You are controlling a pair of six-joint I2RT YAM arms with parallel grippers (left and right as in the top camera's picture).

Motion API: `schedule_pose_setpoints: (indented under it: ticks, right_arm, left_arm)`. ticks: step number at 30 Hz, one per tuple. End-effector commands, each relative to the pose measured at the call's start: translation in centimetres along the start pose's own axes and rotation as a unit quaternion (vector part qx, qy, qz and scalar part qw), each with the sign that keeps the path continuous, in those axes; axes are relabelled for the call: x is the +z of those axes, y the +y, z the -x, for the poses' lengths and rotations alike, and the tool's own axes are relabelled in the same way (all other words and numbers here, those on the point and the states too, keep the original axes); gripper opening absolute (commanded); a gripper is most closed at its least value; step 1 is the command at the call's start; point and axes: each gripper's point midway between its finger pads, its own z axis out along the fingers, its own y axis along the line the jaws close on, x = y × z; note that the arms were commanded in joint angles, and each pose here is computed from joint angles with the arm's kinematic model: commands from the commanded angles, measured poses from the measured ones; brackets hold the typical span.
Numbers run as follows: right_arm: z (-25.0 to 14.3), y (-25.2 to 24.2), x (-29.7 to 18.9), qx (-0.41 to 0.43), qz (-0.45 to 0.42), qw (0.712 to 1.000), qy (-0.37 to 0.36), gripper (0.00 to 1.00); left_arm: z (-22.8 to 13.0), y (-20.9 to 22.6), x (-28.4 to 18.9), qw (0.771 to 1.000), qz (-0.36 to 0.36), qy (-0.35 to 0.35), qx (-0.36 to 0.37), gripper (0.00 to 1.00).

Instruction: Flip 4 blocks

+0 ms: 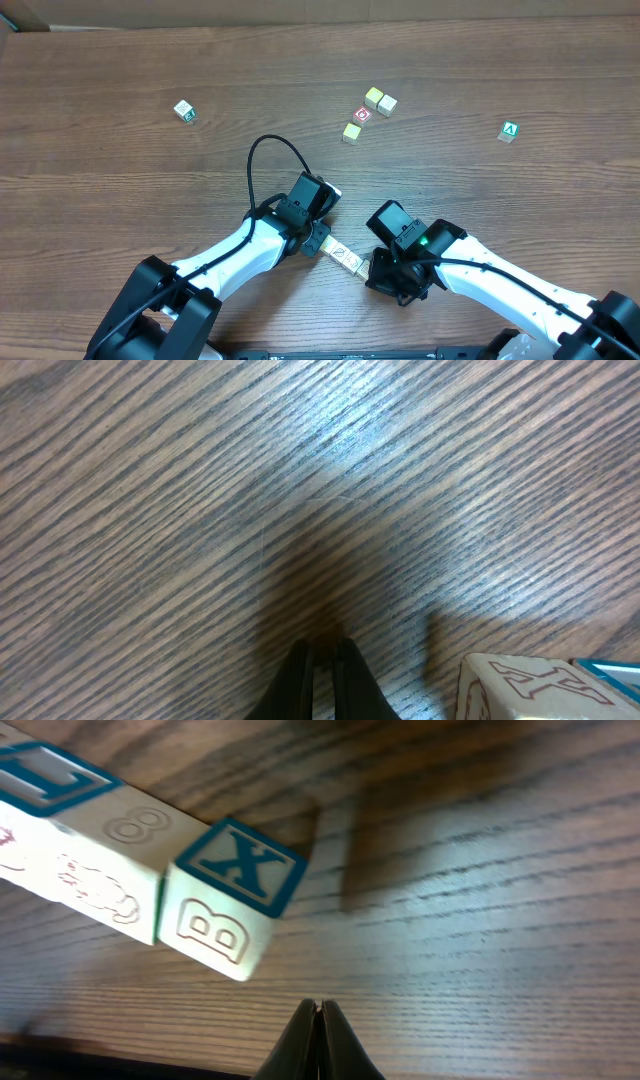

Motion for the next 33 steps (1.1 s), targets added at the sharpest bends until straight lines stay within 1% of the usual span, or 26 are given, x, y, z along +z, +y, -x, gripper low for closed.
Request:
schedule_pose_setpoints:
  ticks: [1,5,10,18,33]
  right_arm:
    - [0.4,0.0,0.7,0.005,-0.009,1.0,-0.005,0.04]
    - [0.7,0.2,1.0,0.006,-0.006,1.0,-0.006,0.04]
    - [0.8,0.4,1.0,0.004,-0.002,1.0,-0.009,0.04]
    - [0.9,0.5,1.0,0.004,-0.001,1.0,-0.01,0.04]
    - [0.8,0.6,1.0,0.004,0.003,1.0,-0.007,0.04]
  left_arm:
    - [-3.9,-0.8,1.5,0.998,-0.024,0.065,0.008,0.04]
    - [-4.0,-0.9,1.5,0.997,-0.026,0.065,0.008,0.04]
    - [-4.0,-2.4,1.4,0.995,-0.07,0.064,0.022,0.04]
    - [-5.0,-3.4,1.1,0.991,-0.099,0.085,0.021,0.04]
    - [-4.8,-3.5,1.1,0.991,-0.101,0.08,0.03,0.04]
